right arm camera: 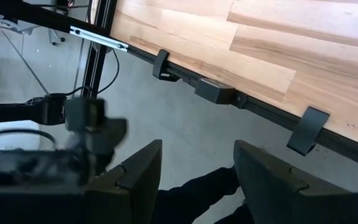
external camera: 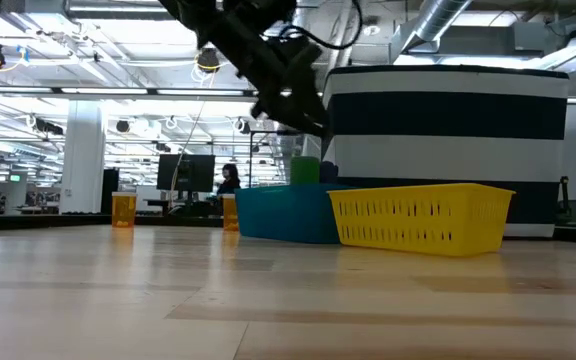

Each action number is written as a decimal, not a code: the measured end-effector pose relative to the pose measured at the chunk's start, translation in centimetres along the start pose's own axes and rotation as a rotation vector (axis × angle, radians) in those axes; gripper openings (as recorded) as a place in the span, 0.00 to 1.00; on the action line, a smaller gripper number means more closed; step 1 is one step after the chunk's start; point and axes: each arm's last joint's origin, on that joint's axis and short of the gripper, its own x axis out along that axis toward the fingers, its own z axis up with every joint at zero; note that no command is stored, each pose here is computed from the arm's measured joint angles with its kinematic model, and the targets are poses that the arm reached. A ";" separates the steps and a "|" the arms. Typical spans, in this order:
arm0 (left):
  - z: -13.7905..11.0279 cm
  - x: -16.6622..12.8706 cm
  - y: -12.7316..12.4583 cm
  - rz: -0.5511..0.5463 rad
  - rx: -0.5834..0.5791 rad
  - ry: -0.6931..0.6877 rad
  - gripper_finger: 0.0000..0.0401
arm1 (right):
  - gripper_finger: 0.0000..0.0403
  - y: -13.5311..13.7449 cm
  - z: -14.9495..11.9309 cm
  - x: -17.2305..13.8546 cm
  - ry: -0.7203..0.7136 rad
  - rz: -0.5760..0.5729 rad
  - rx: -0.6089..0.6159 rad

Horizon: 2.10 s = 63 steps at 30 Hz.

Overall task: Pick & Place Medicine items
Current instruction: Adjust the red bandage in the blue bin

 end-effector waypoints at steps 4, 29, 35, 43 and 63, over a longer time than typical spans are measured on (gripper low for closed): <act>0.0 -1.6 1.6 0.064 0.025 0.070 0.53 | 0.49 0.0 0.0 0.0 0.001 0.000 0.001; -3.0 2.6 4.8 -0.165 0.223 0.301 0.47 | 0.49 0.4 0.6 0.0 0.015 -0.009 0.023; -3.2 3.5 4.8 -0.165 0.229 0.280 0.49 | 0.49 0.6 0.6 0.2 0.034 -0.008 0.043; -3.2 4.2 4.8 -0.161 0.226 0.255 0.48 | 0.49 0.9 0.7 0.4 0.045 0.005 0.065; -3.2 4.7 5.6 -0.197 0.236 0.229 0.47 | 0.49 1.1 0.5 0.3 0.076 0.006 0.085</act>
